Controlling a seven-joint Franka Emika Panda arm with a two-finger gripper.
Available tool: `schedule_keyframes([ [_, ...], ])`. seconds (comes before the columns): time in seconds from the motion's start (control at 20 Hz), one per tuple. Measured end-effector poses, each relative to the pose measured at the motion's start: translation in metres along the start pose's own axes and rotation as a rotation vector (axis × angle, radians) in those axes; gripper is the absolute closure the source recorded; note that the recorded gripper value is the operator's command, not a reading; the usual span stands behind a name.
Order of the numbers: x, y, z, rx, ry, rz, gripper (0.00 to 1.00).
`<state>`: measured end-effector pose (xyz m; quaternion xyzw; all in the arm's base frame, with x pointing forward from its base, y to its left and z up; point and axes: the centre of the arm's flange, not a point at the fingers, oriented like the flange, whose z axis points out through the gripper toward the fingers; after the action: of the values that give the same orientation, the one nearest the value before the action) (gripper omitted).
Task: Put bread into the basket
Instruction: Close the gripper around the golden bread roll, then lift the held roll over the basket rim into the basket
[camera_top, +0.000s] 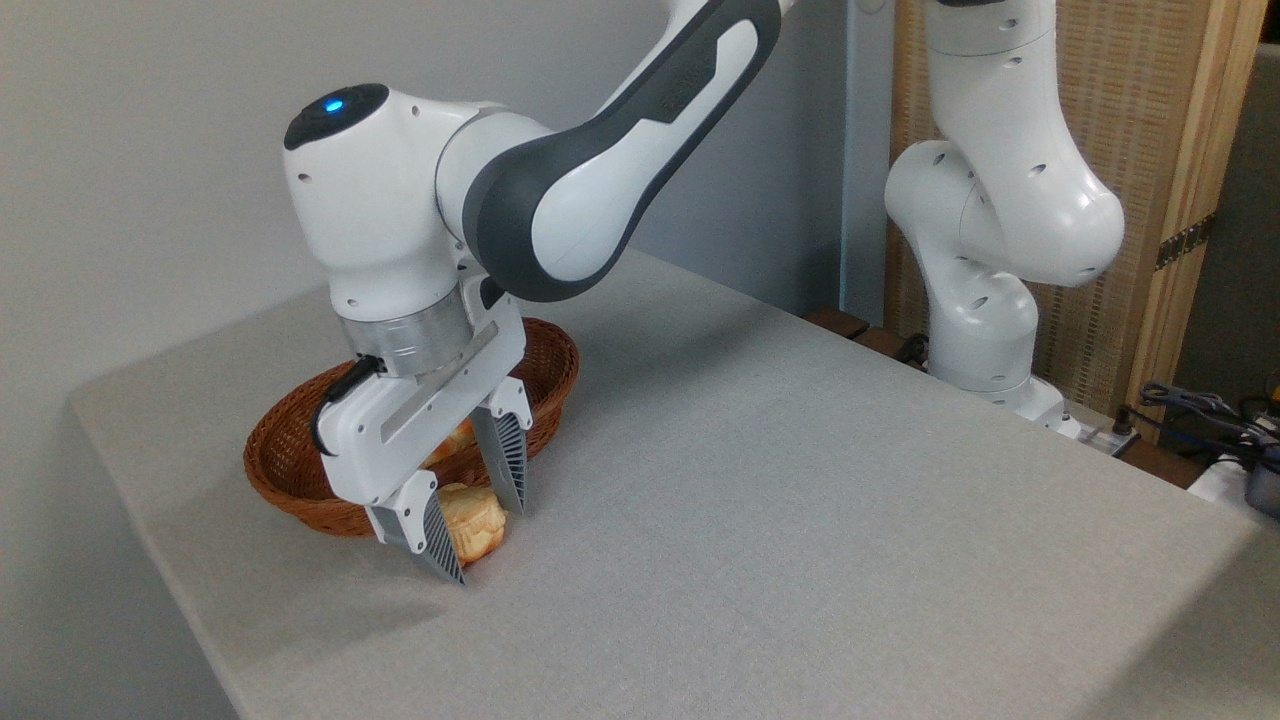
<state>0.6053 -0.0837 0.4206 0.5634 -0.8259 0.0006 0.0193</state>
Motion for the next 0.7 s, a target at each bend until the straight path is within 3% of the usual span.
schedule_keyframes([
  [0.25,0.0023,-0.0016,0.0031,-0.001,0.002,0.004,0.03],
  [0.3,0.0042,-0.0023,0.0033,0.000,0.002,0.008,0.08],
  [0.45,0.0091,-0.0035,0.0035,0.000,0.004,0.016,0.44],
  [0.55,0.0105,-0.0038,0.0035,0.000,0.004,0.019,0.53],
  [0.6,0.0105,-0.0038,0.0036,0.000,0.004,0.019,0.64],
  [0.7,0.0103,-0.0038,0.0037,0.000,0.004,0.019,0.69],
])
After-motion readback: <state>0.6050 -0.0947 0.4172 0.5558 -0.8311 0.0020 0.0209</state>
